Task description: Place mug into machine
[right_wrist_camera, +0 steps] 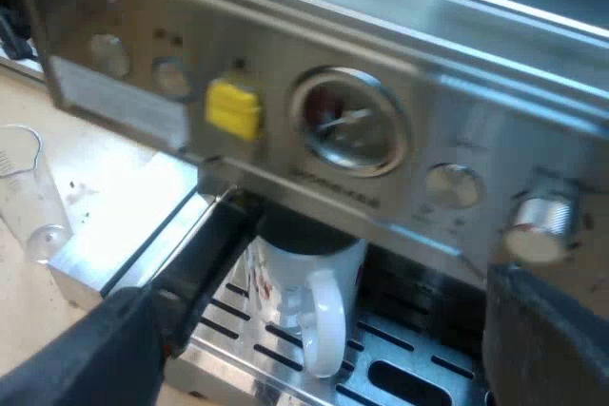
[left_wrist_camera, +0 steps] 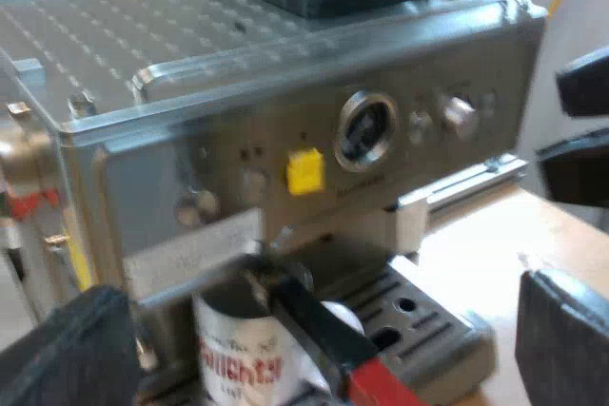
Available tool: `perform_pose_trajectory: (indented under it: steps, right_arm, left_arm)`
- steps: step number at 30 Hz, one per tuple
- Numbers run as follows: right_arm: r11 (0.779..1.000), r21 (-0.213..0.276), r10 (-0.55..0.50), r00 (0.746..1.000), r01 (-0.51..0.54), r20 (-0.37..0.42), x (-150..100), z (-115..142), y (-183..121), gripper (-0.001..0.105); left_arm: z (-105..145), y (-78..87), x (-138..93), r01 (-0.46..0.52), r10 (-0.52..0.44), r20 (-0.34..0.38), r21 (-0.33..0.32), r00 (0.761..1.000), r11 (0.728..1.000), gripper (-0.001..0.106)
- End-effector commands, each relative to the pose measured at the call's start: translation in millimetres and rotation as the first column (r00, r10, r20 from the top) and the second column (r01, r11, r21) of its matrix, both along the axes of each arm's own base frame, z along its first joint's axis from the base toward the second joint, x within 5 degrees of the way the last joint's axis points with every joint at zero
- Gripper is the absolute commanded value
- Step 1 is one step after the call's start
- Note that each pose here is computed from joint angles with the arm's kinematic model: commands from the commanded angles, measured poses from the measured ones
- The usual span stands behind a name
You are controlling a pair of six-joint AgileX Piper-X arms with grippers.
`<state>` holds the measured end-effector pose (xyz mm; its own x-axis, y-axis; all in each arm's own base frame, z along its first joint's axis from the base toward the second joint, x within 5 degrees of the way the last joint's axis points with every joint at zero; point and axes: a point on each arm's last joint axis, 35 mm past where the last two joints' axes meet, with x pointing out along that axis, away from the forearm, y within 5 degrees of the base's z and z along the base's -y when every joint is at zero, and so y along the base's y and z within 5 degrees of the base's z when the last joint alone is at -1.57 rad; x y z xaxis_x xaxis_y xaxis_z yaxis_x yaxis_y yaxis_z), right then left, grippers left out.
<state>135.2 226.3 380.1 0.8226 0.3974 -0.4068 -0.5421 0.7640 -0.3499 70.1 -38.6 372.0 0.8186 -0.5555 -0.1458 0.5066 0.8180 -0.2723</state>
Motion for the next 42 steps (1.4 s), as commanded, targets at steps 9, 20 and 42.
perform_pose_trajectory:
  steps: [9, 20, 42]
  right_arm:
    - [0.969, 0.095, -0.227, 0.974, 0.227, -0.011, 36.0, 31.6, -89.5, 0.07]
    - [0.846, 0.098, -0.522, 0.852, 0.523, -0.039, 34.2, 32.0, -196.1, 0.07]
    - [0.784, 0.204, -0.616, 0.778, 0.587, 0.126, -89.9, -14.9, -232.4, 0.07]
  left_arm:
    - [52.9, 17.7, 39.0, -0.254, 0.254, -0.005, -0.026, 0.967, 0.967, 0.081]
    - [53.2, 22.0, 40.8, -0.297, 0.297, -0.015, -0.021, 0.955, 0.955, 0.081]
    - [33.5, 38.1, -64.5, -0.486, 0.485, 0.039, 0.041, 0.874, 0.873, 0.081]
